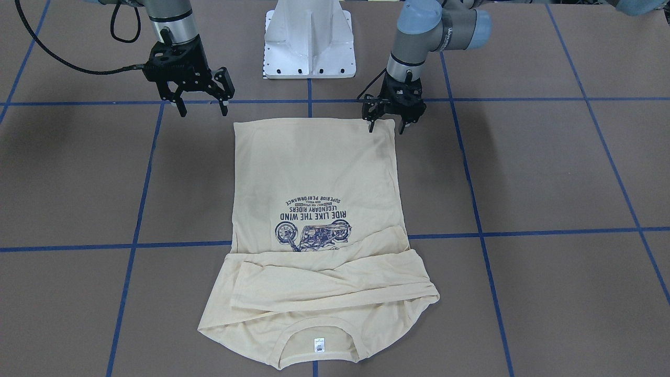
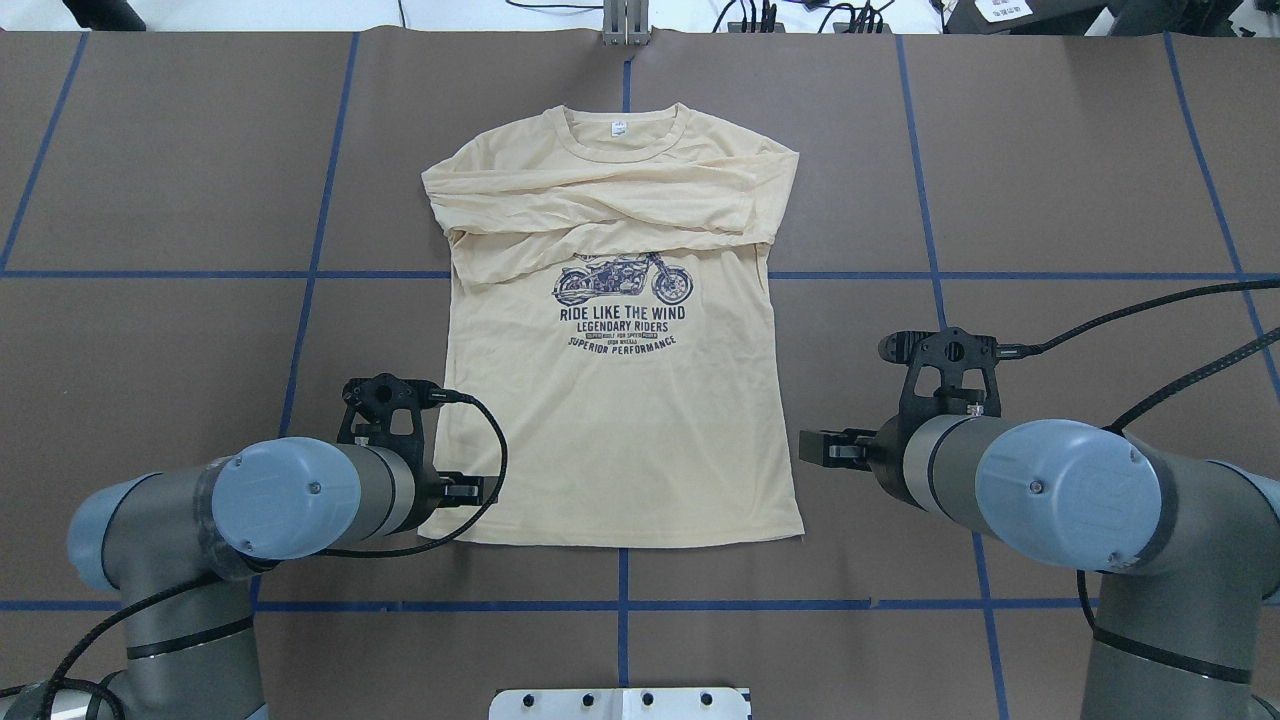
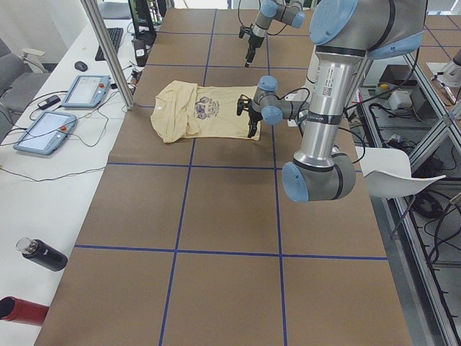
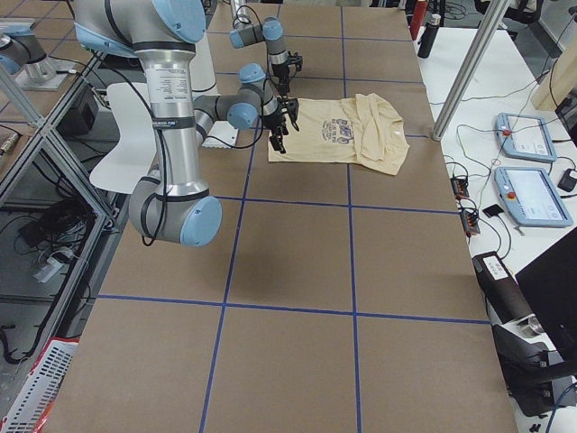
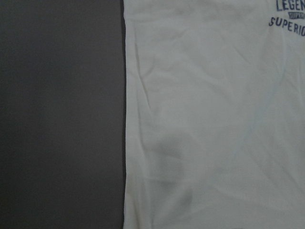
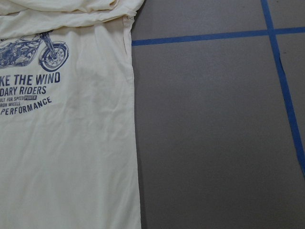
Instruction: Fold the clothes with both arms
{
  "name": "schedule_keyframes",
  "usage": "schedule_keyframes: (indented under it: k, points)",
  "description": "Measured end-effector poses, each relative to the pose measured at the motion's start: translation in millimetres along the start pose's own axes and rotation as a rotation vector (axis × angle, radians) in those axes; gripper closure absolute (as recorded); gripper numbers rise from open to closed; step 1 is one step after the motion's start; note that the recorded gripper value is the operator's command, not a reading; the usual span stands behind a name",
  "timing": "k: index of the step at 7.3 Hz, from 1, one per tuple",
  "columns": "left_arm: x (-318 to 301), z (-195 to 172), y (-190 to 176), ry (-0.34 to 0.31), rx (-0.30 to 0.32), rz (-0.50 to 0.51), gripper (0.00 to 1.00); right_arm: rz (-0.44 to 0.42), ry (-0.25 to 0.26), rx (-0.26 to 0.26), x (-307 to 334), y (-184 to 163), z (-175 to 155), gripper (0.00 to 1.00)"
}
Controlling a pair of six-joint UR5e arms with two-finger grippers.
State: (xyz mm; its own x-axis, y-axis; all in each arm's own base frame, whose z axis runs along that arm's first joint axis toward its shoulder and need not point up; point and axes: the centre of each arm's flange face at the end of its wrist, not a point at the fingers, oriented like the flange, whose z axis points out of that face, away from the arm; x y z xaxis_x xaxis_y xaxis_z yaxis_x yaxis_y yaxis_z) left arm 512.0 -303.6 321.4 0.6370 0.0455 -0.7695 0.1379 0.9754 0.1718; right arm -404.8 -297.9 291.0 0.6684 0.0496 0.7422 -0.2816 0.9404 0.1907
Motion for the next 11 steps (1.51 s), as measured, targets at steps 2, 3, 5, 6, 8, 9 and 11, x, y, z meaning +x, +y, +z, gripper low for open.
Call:
schedule_keyframes:
  k: [2,3,5,6,8,9,11]
  points:
    - [0.1,0.6,0.5,0.004,-0.001,-0.002,0.51,0.000,0.002,0.001,-0.1,0.1,1.0,0.00]
    - [-1.0,0.3,0.9,0.004,-0.002,-0.002,0.51,0.000,0.002,0.001,0.0,0.1,1.2,0.00]
    - [-11.2,1.2,5.1,-0.009,-0.009,-0.002,0.54,0.000,0.003,0.001,-0.1,0.2,1.3,0.00]
    - [-14.0,2.3,8.5,-0.013,-0.014,-0.001,0.54,-0.001,0.002,0.000,-0.1,0.3,1.3,0.00]
    - [-10.9,2.9,18.4,-0.009,-0.029,-0.003,0.57,-0.001,0.005,0.003,0.4,0.1,2.0,0.00]
    - [-8.0,2.7,25.2,-0.005,-0.039,-0.002,0.58,-0.001,0.007,0.005,0.8,0.1,2.7,0.00]
    - [-4.9,3.3,33.5,-0.002,-0.050,-0.011,0.59,-0.001,0.009,0.005,1.2,0.1,3.7,0.00]
